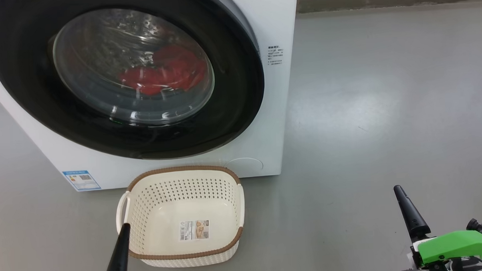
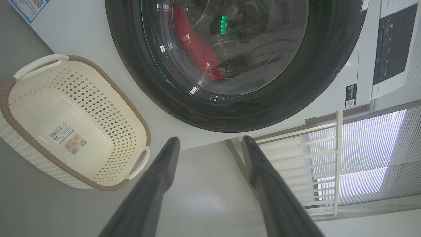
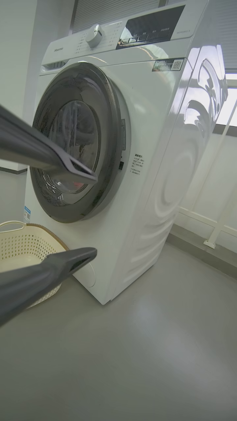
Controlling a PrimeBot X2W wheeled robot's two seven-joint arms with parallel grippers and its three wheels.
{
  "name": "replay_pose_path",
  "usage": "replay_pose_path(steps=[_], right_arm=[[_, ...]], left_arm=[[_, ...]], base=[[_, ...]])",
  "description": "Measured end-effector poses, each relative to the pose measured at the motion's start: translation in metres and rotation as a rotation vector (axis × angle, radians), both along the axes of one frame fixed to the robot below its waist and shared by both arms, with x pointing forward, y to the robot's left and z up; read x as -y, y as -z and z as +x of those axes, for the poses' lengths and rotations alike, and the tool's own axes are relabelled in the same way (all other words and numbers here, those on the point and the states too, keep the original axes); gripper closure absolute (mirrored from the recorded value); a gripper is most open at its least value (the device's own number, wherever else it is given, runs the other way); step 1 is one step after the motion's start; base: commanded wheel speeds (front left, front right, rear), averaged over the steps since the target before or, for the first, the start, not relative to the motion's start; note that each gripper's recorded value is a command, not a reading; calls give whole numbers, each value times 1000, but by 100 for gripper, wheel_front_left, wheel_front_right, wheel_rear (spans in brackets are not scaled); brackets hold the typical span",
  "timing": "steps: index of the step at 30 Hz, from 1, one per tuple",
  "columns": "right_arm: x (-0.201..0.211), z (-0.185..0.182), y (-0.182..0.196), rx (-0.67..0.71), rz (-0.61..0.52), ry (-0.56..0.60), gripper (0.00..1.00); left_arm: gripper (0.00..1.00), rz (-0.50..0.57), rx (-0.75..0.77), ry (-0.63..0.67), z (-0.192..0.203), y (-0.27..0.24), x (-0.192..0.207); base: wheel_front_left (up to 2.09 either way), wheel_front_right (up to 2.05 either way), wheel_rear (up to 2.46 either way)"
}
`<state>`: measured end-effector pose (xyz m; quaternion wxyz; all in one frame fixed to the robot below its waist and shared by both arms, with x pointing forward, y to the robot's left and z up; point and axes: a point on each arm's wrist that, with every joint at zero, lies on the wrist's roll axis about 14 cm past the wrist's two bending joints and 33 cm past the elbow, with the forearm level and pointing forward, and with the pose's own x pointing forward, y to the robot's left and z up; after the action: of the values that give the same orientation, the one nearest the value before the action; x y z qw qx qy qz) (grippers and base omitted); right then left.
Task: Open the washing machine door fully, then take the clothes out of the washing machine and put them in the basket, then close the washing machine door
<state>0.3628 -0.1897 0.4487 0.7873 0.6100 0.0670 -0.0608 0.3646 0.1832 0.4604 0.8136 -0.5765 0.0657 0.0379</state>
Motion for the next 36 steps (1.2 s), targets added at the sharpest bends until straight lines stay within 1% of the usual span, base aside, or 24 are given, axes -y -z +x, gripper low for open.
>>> replay_pose_path(steps=[9, 17, 26, 30, 32, 36], right_arm=[[-1, 1, 0, 0, -123, -26, 0], [-5, 1, -1, 8, -205, -47, 0], [-6, -2, 2, 3, -307, -63, 0], [-6, -2, 1, 8, -331, -64, 0], [-7, -1, 0, 12, -368, -72, 0], [-8, -1, 0, 18, -392, -80, 0]], left_arm=[[0, 138, 18, 13, 1, -5, -1], [0, 250, 31, 24, 2, -8, 1], [0, 350, 41, 38, 0, -9, 3], [0, 393, 48, 44, 0, -10, 3], [0, 431, 57, 47, 1, -12, 3], [0, 467, 64, 52, 1, -14, 4]], base=[[0, 0, 0], [0, 0, 0], [0, 0, 0], [0, 0, 0], [0, 0, 0], [0, 0, 0]])
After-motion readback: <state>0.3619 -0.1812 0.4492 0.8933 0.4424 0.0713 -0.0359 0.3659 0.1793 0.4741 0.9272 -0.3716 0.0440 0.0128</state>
